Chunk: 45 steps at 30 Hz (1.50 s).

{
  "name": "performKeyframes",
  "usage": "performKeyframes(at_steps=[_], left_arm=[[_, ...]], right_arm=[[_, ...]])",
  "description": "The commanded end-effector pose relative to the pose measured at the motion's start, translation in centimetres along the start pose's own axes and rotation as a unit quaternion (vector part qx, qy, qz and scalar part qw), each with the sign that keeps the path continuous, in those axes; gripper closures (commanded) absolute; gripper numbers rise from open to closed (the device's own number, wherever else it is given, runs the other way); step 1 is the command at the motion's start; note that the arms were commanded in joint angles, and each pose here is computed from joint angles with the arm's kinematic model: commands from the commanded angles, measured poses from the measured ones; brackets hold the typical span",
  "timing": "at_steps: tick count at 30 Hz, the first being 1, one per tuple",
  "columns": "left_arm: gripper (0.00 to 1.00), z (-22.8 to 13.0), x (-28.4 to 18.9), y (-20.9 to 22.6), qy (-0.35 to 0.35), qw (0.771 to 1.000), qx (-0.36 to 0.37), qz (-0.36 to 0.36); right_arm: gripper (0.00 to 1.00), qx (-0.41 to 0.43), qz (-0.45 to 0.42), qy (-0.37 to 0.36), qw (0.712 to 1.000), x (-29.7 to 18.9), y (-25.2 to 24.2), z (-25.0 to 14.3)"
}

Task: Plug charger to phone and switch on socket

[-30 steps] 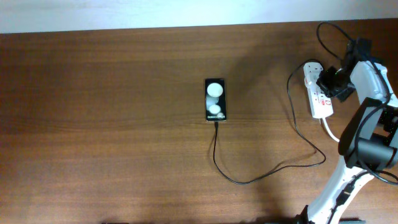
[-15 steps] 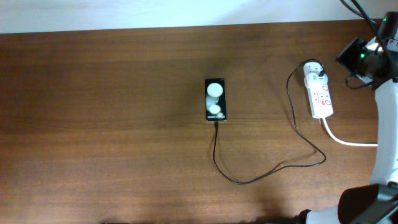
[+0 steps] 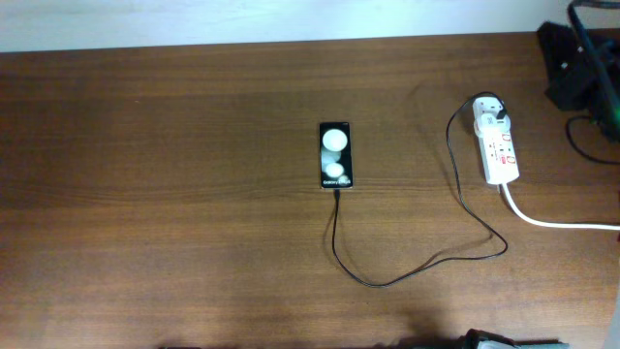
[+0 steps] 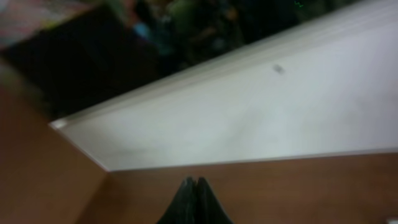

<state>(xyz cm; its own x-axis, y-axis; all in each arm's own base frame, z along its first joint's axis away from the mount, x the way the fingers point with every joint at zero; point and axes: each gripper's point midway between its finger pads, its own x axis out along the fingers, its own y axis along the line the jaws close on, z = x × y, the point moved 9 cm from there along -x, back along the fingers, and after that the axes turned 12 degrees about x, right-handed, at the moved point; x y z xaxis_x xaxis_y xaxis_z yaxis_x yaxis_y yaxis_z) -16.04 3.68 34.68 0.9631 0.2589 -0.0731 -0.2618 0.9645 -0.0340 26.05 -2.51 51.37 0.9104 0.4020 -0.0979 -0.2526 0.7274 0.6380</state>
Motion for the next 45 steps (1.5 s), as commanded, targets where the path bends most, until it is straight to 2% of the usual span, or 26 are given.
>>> performKeyframes(at_steps=[1,3,4,7,10,16,18,21,24,30,36,45], left_arm=[[0.01,0.0,-0.1,0.0,-0.002,1.0,0.002,0.006],[0.01,0.0,-0.1,0.0,-0.002,1.0,0.002,0.006],[0.01,0.0,-0.1,0.0,-0.002,1.0,0.002,0.006],[0.01,0.0,-0.1,0.0,-0.002,1.0,0.002,0.006],[0.01,0.0,-0.1,0.0,-0.002,1.0,0.002,0.006],[0.01,0.0,-0.1,0.0,-0.002,1.0,0.002,0.006],[0.01,0.0,-0.1,0.0,-0.002,1.0,0.002,0.006],[0.01,0.0,-0.1,0.0,-0.002,1.0,0.002,0.006],[0.01,0.0,-0.1,0.0,-0.002,1.0,0.002,0.006],[0.01,0.0,-0.1,0.0,-0.002,1.0,0.002,0.006],[0.01,0.0,-0.1,0.0,-0.002,1.0,0.002,0.006],[0.01,0.0,-0.1,0.0,-0.002,1.0,0.002,0.006]], right_arm=[[0.96,0.02,0.131,-0.016,0.991,-2.9,5.4,1.1],[0.93,0.002,0.201,-0.051,0.978,-4.6,8.4,2.3],[0.88,-0.028,0.229,-0.063,0.971,-5.5,9.7,2.6],[0.83,-0.06,0.257,-0.05,0.963,-7.4,11.5,1.6],[0.8,-0.105,0.221,-0.033,0.969,-9.1,11.7,-0.9],[0.78,-0.151,0.123,-0.121,0.973,-14.5,13.2,-4.3],[0.78,-0.162,0.131,-0.135,0.969,-16.2,14.1,-5.1],[0.71,-0.186,0.147,-0.16,0.958,-19.2,15.5,-6.6],[0.69,-0.245,0.167,-0.173,0.939,-21.2,16.2,-7.6],[0.61,-0.243,0.146,-0.255,0.925,-25.5,15.6,-9.7],[0.58,-0.266,0.165,-0.324,0.893,-30.0,15.4,-13.4],[0.55,-0.271,0.172,-0.334,0.886,-30.9,15.3,-14.3]])
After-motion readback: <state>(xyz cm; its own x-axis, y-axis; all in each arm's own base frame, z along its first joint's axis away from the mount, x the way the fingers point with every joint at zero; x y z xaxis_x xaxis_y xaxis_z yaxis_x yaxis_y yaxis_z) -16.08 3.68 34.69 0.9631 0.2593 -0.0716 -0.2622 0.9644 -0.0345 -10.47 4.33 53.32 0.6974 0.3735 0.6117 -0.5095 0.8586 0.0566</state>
